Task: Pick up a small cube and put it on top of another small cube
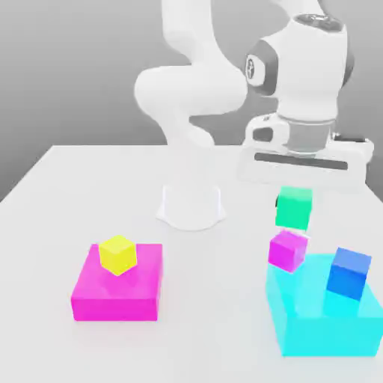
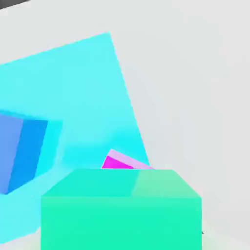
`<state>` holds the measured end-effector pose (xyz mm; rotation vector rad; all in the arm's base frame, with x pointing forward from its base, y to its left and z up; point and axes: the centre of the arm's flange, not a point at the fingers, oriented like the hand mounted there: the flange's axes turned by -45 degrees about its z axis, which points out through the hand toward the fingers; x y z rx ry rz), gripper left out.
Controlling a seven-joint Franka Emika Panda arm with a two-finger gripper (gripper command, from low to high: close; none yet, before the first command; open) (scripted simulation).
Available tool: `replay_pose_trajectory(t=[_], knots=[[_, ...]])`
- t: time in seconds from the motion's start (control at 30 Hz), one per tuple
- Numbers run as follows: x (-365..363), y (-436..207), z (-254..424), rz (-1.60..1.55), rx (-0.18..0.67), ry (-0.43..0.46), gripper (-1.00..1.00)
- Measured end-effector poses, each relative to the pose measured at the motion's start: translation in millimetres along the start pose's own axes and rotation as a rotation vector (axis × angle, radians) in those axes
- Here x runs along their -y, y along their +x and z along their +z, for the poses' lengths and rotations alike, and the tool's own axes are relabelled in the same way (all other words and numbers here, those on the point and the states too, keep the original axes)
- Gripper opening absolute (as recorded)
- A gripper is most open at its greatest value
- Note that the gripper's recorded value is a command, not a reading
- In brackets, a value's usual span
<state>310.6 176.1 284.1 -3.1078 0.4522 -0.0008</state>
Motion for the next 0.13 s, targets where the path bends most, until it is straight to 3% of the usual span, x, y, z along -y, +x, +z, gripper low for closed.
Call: replay_pose_trajectory(t=[0.03,0.13], knots=[[-0.1,-0.8,6.0,-0.001,0.000,0.000,1.00],[-0.1,-0.8,6.0,-0.001,0.000,0.000,1.00]])
